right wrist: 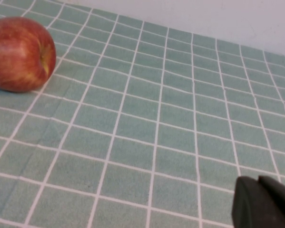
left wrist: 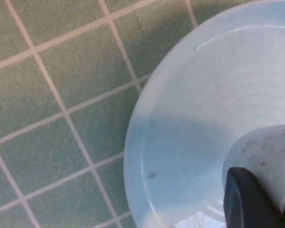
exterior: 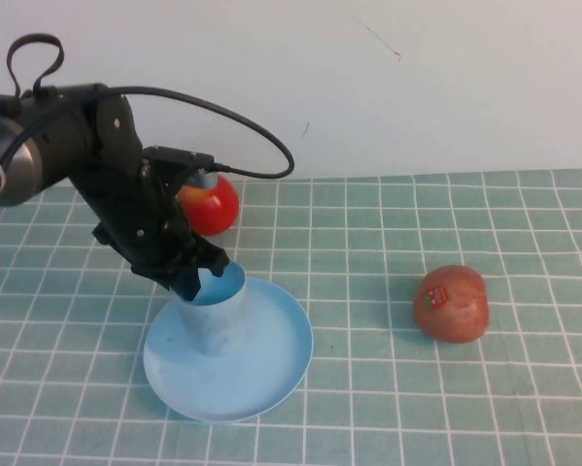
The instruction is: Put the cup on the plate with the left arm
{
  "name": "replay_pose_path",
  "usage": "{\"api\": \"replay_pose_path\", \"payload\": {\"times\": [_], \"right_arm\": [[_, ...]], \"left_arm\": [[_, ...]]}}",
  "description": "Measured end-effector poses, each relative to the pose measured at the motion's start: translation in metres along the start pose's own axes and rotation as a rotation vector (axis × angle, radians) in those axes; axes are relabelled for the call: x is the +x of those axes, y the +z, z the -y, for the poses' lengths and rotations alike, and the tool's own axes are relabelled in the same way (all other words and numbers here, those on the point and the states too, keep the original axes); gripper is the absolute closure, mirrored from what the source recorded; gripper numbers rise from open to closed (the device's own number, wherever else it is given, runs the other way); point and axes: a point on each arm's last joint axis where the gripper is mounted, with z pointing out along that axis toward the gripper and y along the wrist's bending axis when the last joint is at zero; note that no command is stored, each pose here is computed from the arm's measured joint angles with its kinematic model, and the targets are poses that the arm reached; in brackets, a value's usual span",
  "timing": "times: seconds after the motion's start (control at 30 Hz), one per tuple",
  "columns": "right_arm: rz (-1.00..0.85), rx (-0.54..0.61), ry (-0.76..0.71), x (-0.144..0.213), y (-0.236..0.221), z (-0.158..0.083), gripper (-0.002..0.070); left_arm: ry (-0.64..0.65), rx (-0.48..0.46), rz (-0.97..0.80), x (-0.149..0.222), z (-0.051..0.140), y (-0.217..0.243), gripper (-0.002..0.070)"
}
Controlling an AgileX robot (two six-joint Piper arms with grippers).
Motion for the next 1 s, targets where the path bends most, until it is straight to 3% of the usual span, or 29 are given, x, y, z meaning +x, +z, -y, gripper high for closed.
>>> {"api": "replay_pose_path", "payload": {"times": [0.23,0.4,0.5,0.57,0.67,0.73,1.0], "right_arm": [[0.0,0.0,0.0,0.0,0.0,0.0,0.0678],[0.0,0.0,0.0,0.0,0.0,0.0,0.0678],[0.0,0.0,0.0,0.0,0.0,0.0,0.0678],[0.0,0.0,0.0,0.0,0.0,0.0,0.0678],[0.0,0.0,0.0,0.0,0.0,0.0,0.0678],[0.0,0.0,0.0,0.0,0.0,0.0,0.0678],[0.0,0.0,0.0,0.0,0.0,0.0,0.0678]], "left_arm": [[-0.053,0.041,0.06,0.002,0.002,0.014,0.0626],[-0.06,0.058,0.039,0.004,0.004,0.014,0.0412],[-0.064,0.06,0.042,0.006,0.006,0.005,0.0358],[-0.062,0.058,0.075,0.007,0.008,-0.008,0.0407],[-0.052,0.051,0.161,0.011,0.013,-0.04,0.0561],[-0.037,0.043,0.244,0.017,0.019,-0.071,0.0622],[-0.009,0.013,0.593,0.075,0.045,-0.198,0.0671]]}}
